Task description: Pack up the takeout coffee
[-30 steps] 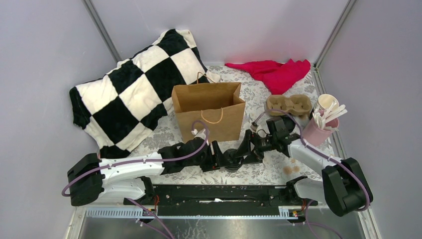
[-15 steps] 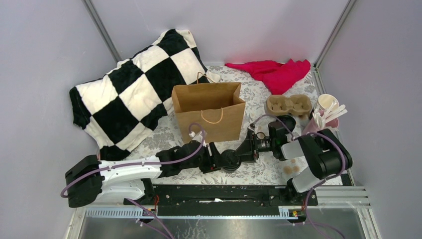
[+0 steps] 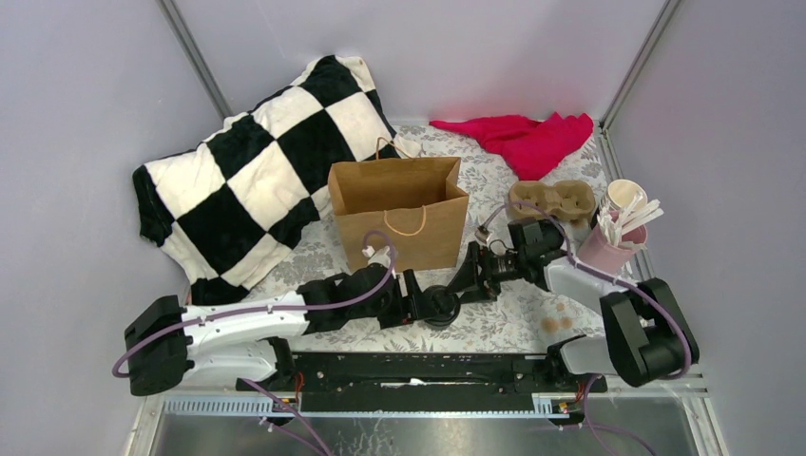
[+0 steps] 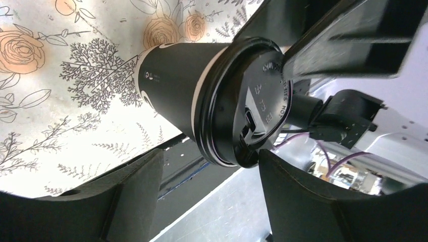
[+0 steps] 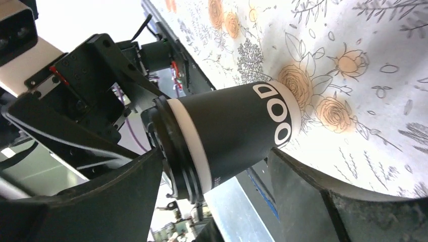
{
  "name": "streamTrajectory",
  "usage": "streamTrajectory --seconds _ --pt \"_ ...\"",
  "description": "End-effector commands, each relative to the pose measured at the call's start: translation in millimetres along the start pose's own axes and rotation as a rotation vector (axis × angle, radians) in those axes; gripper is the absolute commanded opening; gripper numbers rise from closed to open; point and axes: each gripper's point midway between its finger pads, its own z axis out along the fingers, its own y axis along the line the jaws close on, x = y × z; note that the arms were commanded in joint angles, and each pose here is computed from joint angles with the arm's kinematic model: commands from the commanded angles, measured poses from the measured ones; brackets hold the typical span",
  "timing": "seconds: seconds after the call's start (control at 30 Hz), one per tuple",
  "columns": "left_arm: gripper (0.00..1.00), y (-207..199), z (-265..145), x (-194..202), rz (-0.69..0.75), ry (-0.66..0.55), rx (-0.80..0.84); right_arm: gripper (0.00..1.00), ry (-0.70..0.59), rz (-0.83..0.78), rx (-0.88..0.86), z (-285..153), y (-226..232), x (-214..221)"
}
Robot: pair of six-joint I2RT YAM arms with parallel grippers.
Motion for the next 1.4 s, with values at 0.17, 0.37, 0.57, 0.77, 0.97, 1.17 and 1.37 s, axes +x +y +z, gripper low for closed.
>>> streamTrajectory --seconds 0.17,0.37,0.57,0.77,0.97,1.17,1.37 --pt "0.81 -18 -6 -5 0.129 0.020 -0.044 0.90 -0.020 -0.090 0.274 -39 18 -3" --pt "0.86 -49 -37 -24 0.123 -0.064 0.024 0.95 -0.072 -0.220 0.378 -66 40 1" --pt "0.88 -67 -86 -43 0.115 -0.156 0.066 1.00 -0.086 -0.428 0.606 -64 54 15" --pt "0.91 -55 -133 -57 0.063 -0.260 0.077 1.00 -0.120 -0.582 0.766 -54 64 15" --pt "0.91 -41 -153 -58 0.016 -0.289 0.077 1.00 -0.096 -0.691 0.763 -25 81 21" --pt "0.91 -36 -161 -59 -0.003 -0.308 0.084 1.00 -0.055 -0.740 0.783 -4 81 24" --pt "0.91 -36 -159 -58 0.004 -0.301 0.076 1.00 -0.007 -0.760 0.809 6 75 26"
